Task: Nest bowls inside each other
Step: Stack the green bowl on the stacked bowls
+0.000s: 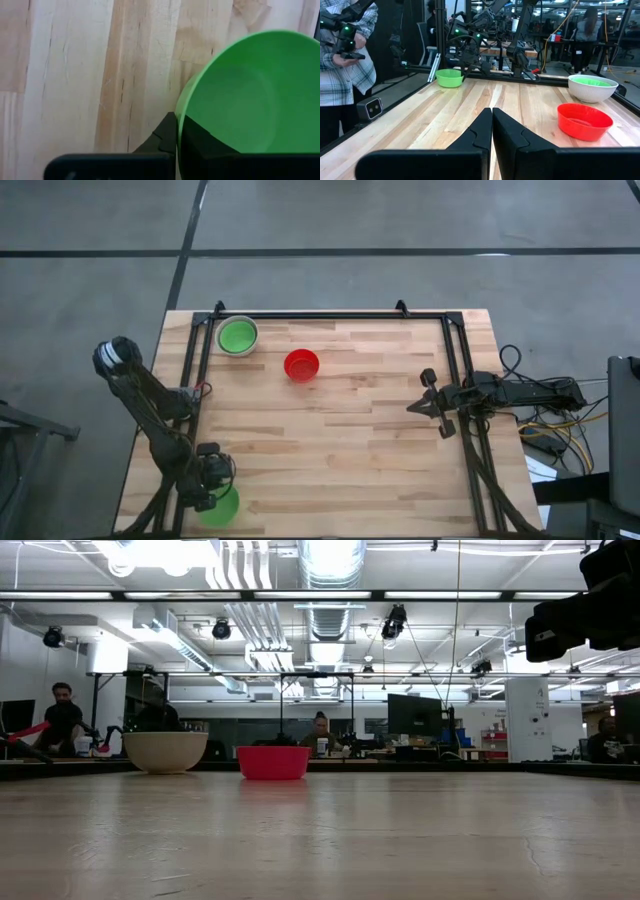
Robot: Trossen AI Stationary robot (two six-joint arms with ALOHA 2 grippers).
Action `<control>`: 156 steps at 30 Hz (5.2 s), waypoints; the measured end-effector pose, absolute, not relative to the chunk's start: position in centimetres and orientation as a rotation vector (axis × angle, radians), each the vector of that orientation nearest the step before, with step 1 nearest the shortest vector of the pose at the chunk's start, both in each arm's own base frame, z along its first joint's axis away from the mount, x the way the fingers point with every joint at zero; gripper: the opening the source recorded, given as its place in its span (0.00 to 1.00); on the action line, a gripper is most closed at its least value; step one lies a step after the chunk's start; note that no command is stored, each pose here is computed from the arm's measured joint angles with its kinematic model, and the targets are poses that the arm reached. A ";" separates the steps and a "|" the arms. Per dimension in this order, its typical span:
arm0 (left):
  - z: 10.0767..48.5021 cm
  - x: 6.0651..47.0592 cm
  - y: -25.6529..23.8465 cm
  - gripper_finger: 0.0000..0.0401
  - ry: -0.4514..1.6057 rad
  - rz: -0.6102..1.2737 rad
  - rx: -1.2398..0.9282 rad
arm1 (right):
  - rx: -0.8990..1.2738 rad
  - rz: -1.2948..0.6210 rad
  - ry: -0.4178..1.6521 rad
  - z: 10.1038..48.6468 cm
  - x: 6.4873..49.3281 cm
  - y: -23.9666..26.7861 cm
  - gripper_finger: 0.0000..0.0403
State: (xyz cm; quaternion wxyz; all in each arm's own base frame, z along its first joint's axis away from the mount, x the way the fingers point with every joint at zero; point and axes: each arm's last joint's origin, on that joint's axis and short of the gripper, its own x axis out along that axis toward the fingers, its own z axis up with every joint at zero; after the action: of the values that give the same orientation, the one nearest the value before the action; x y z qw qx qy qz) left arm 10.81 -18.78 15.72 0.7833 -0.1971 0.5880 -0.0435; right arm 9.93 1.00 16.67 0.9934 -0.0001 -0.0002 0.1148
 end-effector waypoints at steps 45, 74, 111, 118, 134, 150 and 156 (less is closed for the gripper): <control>21.2 9.7 -14.0 0.01 0.898 -0.025 -0.380 | 0.000 0.230 0.000 16.7 9.9 1.0 0.02; 26.5 15.6 -7.4 0.02 0.775 0.284 -0.420 | 0.000 0.230 0.000 16.7 9.9 1.0 0.02; 27.3 15.7 1.8 0.02 0.777 0.839 -0.628 | 0.000 0.230 -0.001 16.7 9.9 1.0 0.02; 27.6 15.7 3.1 0.02 0.740 0.897 -0.642 | 0.000 0.230 -0.001 16.7 9.9 1.0 0.02; 27.3 14.8 6.0 0.02 0.594 1.181 -0.960 | 0.000 0.230 -0.001 16.7 9.9 1.0 0.02; 27.1 13.1 8.2 0.02 0.509 1.398 -1.108 | 0.000 0.230 -0.001 16.7 9.9 1.0 0.02; 27.1 12.6 9.1 0.02 0.476 1.451 -1.131 | 0.000 0.230 0.000 16.7 9.9 1.0 0.02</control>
State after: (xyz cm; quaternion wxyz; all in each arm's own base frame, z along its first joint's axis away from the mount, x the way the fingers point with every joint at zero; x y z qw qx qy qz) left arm 12.56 9.14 27.10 0.5816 -0.4841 0.2038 0.6213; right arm 9.93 1.00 16.67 0.9934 -0.0001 -0.0002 0.1148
